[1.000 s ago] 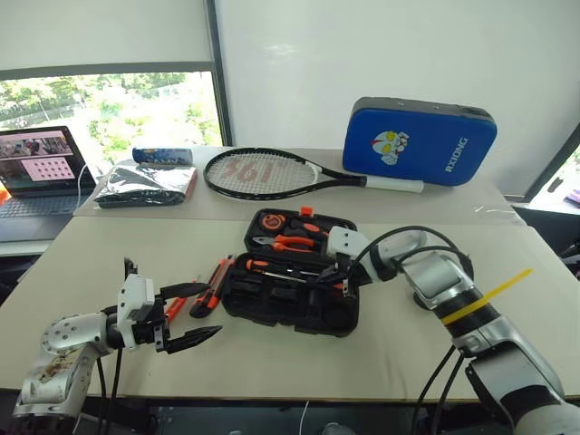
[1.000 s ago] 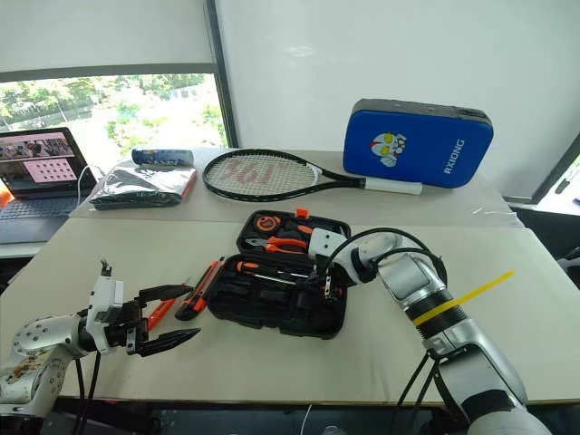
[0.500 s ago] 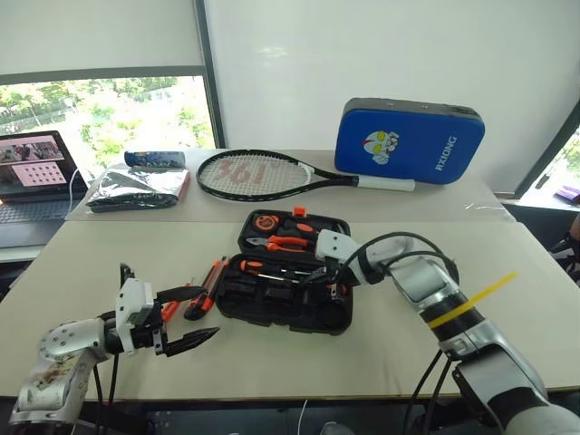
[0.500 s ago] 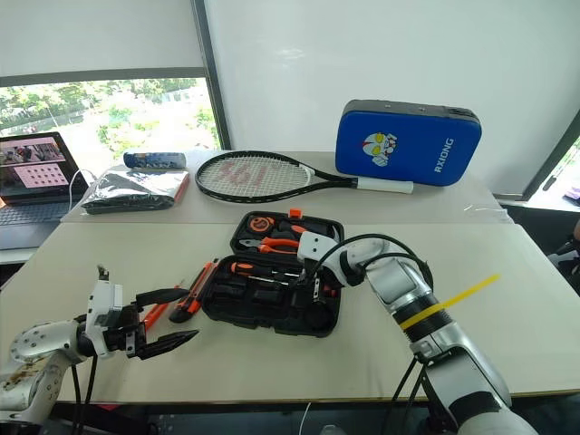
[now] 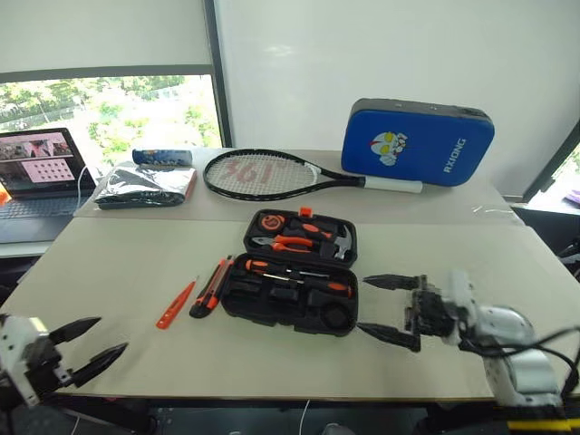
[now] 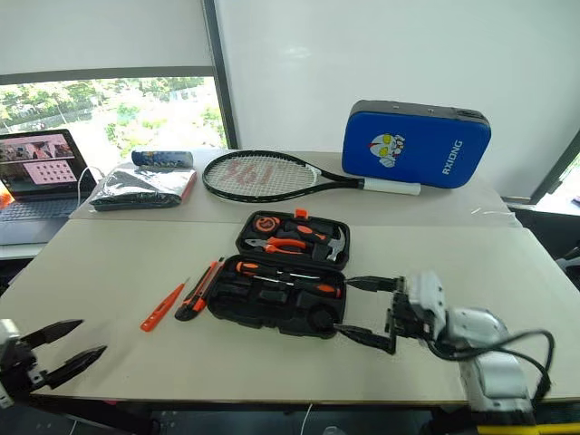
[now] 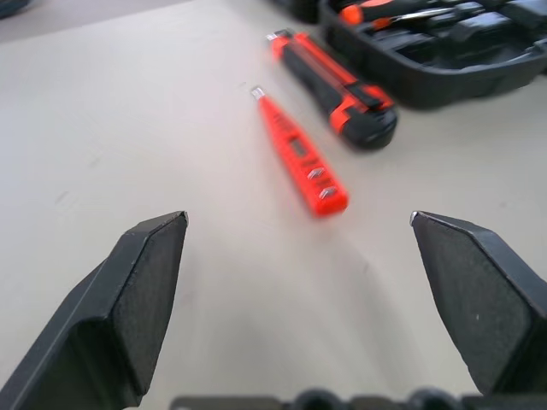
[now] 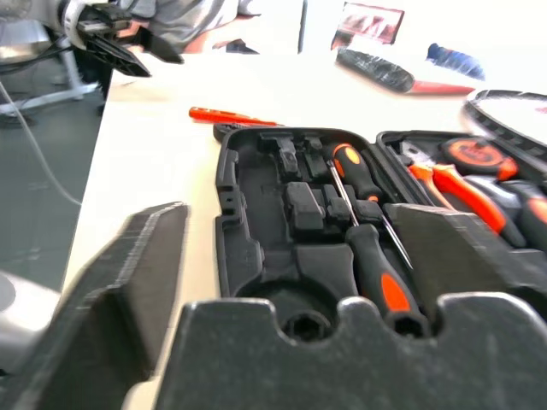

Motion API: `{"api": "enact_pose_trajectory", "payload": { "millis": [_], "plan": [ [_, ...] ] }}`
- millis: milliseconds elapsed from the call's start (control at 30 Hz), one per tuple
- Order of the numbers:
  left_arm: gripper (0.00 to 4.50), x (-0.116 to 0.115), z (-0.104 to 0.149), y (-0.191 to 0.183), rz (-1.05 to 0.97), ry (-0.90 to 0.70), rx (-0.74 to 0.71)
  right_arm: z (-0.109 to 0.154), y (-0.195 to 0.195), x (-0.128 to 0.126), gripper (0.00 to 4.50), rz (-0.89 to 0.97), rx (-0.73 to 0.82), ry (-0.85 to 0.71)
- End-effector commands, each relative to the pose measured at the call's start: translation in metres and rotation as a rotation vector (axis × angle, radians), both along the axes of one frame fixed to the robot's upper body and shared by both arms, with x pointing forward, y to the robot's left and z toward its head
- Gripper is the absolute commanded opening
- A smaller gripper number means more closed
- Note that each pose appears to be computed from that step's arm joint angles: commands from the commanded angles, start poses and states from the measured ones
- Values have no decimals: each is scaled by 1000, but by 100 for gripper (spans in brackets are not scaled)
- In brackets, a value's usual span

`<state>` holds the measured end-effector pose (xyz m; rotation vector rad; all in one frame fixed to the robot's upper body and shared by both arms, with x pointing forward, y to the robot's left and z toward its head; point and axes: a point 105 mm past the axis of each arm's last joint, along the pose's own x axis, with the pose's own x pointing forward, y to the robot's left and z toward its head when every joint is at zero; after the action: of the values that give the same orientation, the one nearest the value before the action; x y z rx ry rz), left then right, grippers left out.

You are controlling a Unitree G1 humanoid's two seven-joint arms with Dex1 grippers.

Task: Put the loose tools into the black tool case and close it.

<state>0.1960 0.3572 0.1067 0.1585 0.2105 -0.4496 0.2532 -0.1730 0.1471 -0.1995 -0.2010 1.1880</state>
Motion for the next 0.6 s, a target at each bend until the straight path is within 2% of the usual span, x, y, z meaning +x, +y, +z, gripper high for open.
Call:
{"api": "enact_pose_trajectory", "payload": {
  "millis": [33,167,300,400,500,600],
  "plan": [
    [450,-4,1,8,69,15,8,15,-6,-15,447,-22,16,-153],
    [450,10,4,-3,95,109,-53,24,2,-24,447,-21,34,-213],
    [450,44,23,-37,11,166,-70,44,26,-29,447,46,83,-241],
    [450,63,22,-55,-16,271,22,48,38,-29,447,95,73,-224],
    [450,80,25,-67,3,326,48,48,46,-28,447,126,58,-196],
    [450,95,17,-73,29,409,147,50,51,-26,447,150,42,-186]
  ]
}}
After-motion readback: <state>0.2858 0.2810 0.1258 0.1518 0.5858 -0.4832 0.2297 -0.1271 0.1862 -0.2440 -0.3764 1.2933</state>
